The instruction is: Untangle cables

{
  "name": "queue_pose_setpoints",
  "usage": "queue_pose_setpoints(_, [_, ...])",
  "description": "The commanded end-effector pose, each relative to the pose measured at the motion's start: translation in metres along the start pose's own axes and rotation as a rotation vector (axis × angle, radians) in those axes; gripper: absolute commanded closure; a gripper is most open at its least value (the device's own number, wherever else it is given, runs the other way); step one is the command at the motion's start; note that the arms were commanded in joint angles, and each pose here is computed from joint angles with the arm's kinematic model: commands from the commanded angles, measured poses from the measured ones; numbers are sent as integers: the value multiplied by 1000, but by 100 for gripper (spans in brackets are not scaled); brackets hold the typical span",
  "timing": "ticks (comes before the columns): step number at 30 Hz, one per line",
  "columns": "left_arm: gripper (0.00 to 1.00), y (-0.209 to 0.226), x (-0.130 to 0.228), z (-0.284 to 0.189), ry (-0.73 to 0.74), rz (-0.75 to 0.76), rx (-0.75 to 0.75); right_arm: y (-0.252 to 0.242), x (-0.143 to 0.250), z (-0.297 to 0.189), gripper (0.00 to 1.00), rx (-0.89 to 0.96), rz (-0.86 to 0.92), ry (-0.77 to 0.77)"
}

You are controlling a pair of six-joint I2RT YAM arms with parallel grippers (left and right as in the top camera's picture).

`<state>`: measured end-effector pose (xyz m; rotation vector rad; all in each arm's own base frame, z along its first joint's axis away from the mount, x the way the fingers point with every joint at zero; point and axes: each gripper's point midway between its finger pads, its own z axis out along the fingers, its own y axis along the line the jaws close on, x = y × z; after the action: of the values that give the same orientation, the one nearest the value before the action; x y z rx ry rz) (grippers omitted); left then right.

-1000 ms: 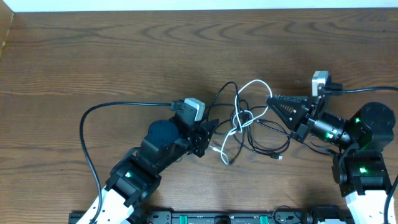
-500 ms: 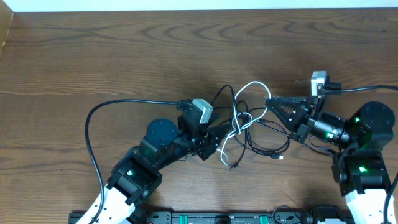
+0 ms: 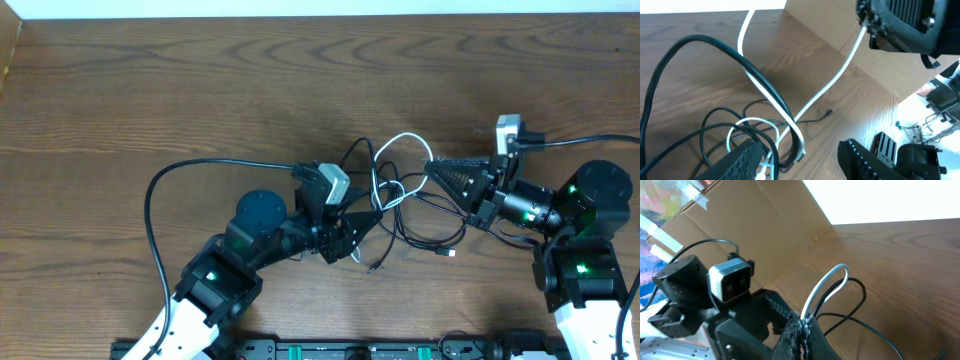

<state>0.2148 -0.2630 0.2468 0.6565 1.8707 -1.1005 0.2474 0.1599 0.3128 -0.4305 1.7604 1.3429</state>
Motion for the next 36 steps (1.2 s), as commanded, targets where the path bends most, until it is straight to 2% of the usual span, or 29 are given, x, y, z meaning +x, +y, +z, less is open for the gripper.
queue_pose_setpoints(1, [46, -7, -5, 5, -7, 7, 33, 11, -1, -1, 99, -44, -12, 18])
queue_pose_setpoints(11, [46, -9, 7, 31, 27, 13, 70, 14, 1, -1, 99, -60, -13, 28])
queue_pose_setpoints(14, [58, -8, 9, 33, 32, 10, 68, 14, 1, -1, 99, -61, -20, 28])
queue_pose_setpoints(18, [75, -10, 5, 31, 20, -1, 73, 10, 1, -1, 99, -48, -152, 21])
queue_pose_setpoints(21, [80, -12, 2, 30, 12, -52, 76, -18, -3, -1, 99, 100, -235, -9])
queue_pose_setpoints(27, [87, -17, 0, 26, 10, -81, 98, -93, -18, -25, 99, 545, -210, -95])
queue_pose_setpoints(33, [87, -17, 2, 26, 15, -83, 95, -125, -35, -55, 99, 807, -274, -159])
queue_pose_setpoints(36, [87, -17, 2, 26, 16, -84, 95, -128, -41, -60, 99, 856, -343, -158])
